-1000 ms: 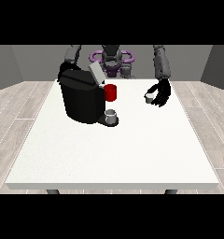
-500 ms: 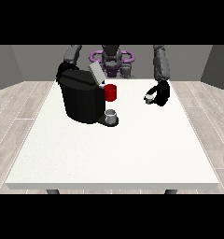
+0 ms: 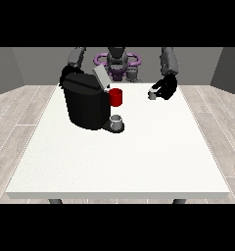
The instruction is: Insert the coffee pod into the coffee machine and close the lid
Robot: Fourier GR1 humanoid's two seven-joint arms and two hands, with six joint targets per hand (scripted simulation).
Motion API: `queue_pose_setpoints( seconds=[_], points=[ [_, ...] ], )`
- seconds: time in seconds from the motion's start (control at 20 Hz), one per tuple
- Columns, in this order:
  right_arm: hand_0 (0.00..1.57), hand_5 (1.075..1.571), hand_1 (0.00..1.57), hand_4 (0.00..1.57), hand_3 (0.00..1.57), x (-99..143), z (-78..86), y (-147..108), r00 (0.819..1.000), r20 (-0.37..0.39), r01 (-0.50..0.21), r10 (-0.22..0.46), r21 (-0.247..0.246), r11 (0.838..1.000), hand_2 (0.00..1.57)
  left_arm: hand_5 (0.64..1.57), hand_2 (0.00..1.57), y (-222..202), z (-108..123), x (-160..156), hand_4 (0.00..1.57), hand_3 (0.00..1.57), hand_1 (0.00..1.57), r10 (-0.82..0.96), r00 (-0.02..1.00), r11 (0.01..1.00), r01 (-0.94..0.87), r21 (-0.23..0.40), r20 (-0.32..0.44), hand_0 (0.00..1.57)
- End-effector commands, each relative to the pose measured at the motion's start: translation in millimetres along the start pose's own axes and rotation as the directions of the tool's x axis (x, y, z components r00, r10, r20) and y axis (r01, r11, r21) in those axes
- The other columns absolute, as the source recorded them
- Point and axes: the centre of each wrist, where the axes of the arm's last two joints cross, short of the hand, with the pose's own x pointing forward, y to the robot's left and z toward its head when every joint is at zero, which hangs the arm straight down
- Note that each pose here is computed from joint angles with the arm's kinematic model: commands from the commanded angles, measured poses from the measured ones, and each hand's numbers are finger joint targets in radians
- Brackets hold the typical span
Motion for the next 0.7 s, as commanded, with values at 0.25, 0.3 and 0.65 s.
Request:
queue_pose_setpoints(
  seconds=[0.25,0.3,0.65],
  points=[
    [0.00,1.571,0.00,0.47,0.00,-17.5,-6.4,-9.2,1.000,-0.019,-0.002,0.002,-0.012,1.000,0.00,1.571,1.33,43.0,-32.5,62.3,0.57,1.29,1.25,-0.019,0.987,0.999,0.023,-0.027,0.158,1.25],
    [0.00,1.571,0.00,0.51,0.00,21.5,-24.7,-2.2,1.000,0.013,-0.004,0.003,0.030,1.000,0.00,1.571,1.33,52.2,-35.1,60.7,0.56,1.29,1.25,-0.038,0.990,0.999,0.034,0.028,0.134,1.25],
    [0.00,1.571,0.00,0.49,0.00,16.7,-20.2,21.1,0.998,0.066,0.018,-0.024,0.096,0.995,0.00,1.571,1.34,113.3,-52.8,100.2,0.55,1.29,1.27,0.004,0.990,0.996,-0.017,0.085,0.143,1.27]
  ],
)
